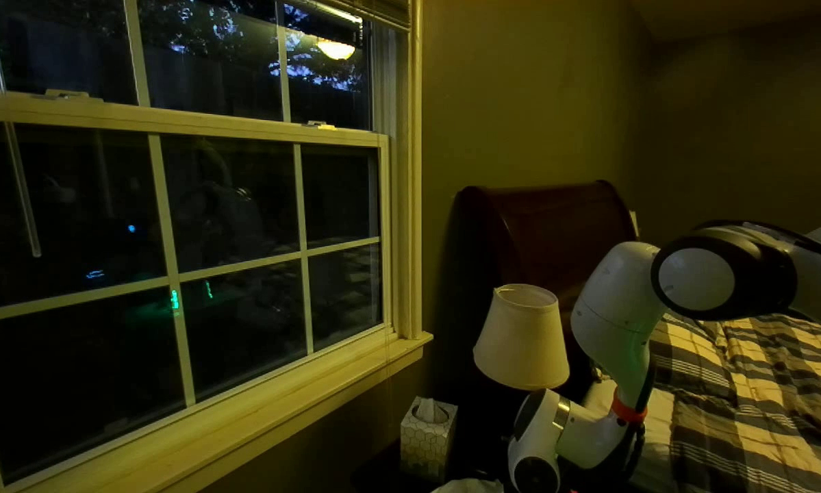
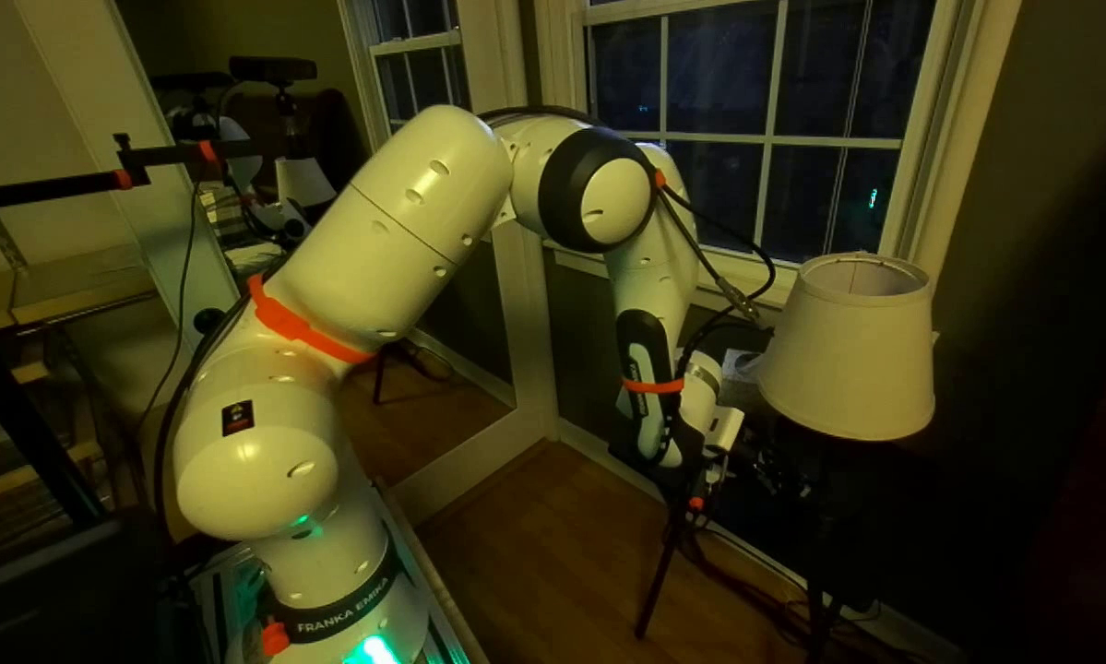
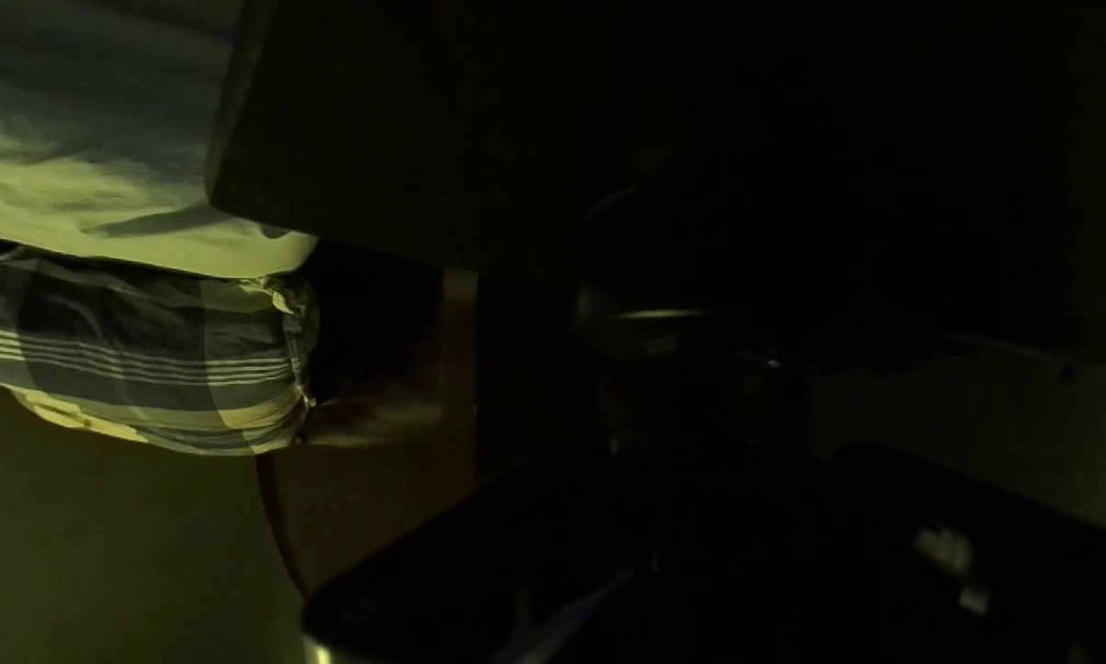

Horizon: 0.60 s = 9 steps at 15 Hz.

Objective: Turn on the lamp

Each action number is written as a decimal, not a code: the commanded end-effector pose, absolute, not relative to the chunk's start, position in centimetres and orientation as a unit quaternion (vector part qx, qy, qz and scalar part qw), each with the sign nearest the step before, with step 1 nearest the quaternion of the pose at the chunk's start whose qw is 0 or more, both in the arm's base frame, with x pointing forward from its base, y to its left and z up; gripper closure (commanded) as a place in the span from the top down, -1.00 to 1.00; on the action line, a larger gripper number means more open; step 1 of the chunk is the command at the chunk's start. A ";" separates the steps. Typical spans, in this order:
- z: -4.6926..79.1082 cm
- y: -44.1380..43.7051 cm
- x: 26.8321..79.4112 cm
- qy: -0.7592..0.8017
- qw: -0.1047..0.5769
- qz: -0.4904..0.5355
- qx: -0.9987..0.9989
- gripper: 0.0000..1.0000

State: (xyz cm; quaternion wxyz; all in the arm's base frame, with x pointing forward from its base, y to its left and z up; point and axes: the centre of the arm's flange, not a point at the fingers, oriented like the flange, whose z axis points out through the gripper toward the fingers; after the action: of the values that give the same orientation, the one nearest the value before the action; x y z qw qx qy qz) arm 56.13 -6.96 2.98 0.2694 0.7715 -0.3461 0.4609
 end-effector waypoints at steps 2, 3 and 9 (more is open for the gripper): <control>1.0 -7.4 56.0 -0.330 0.260 0.435 0.797 -1.00; 0.8 -7.4 56.0 -0.327 0.260 0.428 0.802 -1.00; 0.4 -7.7 55.9 -0.310 0.262 0.398 0.822 -1.00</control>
State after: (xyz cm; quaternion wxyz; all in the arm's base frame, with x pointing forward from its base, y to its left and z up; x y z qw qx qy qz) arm 56.27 -7.25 3.18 0.2761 0.7977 -0.3128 0.4354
